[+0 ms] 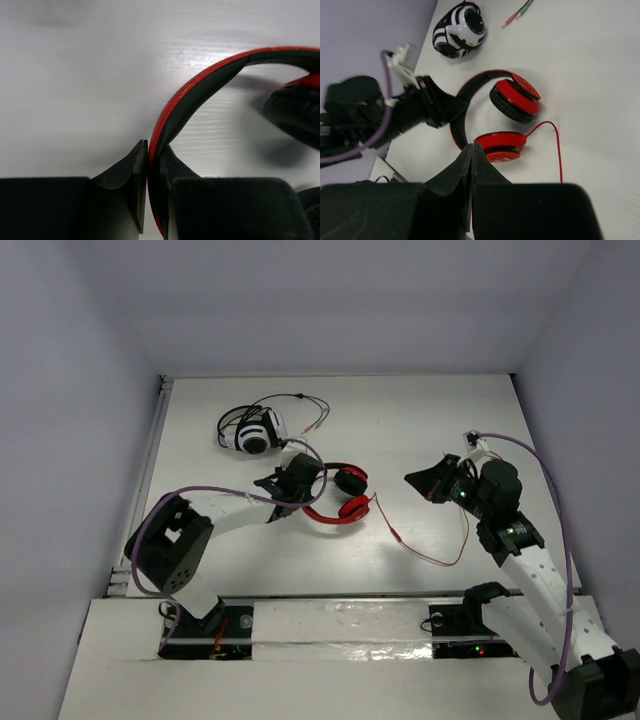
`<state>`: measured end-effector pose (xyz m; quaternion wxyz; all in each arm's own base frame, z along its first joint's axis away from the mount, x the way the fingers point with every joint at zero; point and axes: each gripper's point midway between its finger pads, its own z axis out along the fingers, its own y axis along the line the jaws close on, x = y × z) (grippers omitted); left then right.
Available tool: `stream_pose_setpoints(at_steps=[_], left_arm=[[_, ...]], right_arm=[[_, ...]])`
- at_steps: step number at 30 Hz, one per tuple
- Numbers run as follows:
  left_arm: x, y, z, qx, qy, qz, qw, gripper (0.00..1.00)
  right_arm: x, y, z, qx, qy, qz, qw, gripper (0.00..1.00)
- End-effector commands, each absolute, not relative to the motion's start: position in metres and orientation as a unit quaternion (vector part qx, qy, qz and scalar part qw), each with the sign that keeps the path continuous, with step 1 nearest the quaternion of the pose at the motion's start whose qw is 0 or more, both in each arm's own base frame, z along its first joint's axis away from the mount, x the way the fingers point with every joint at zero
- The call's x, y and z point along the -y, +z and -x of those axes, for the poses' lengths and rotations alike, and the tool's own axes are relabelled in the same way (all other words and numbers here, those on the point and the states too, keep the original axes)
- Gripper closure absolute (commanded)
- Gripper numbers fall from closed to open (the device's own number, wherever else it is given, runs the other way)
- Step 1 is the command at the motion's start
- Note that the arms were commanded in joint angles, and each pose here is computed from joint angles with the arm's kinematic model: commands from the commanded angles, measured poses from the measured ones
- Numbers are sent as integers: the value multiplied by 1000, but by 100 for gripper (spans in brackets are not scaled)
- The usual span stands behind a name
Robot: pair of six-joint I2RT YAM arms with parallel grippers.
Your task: Wrap the headphones
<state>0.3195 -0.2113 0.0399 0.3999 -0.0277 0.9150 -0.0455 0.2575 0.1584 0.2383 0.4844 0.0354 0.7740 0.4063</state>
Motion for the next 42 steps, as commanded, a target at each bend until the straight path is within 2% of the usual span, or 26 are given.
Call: stream_pose_setpoints(at_steps=[1,9,10,12,13,15,16,20,24,30,34,42], left_arm=[[222,137,-346,-876,-95,27,472,100],[212,283,-349,-845,-150,-9,512,100],[207,295,-349,-842,-154,-14,516,100],[195,329,-350,-834,-167,-26,526,100],[191,337,-350,-833,-167,-30,527,100],[183,345,-351,-840,-164,-45,516,100],[182,366,-351,-830,-172,-48,529,100],[190,388,-347,-823,-206,-76,525,100],[191,411,-346,-809,-241,-86,530,100],[195,439,-341,-794,-268,-99,537,100],[194,449,-339,-786,-278,-100,543,100],[197,484,-334,-753,-325,-107,562,100]], right_arm=[[-174,253,-262,-746,439,-3,501,100],[-192,276,-271,-713,467,38,522,100],[-194,276,-271,-711,469,43,523,91],[-199,277,-273,-706,478,54,519,63],[-200,277,-274,-704,480,58,520,38],[-199,276,-278,-702,472,64,529,25],[-199,276,-280,-702,468,64,533,19],[-197,274,-290,-701,454,67,546,17],[-208,262,-294,-713,461,87,521,17],[-196,252,-311,-727,413,57,546,17],[-210,235,-310,-743,431,75,507,21],[-219,208,-312,-755,432,61,490,29]])
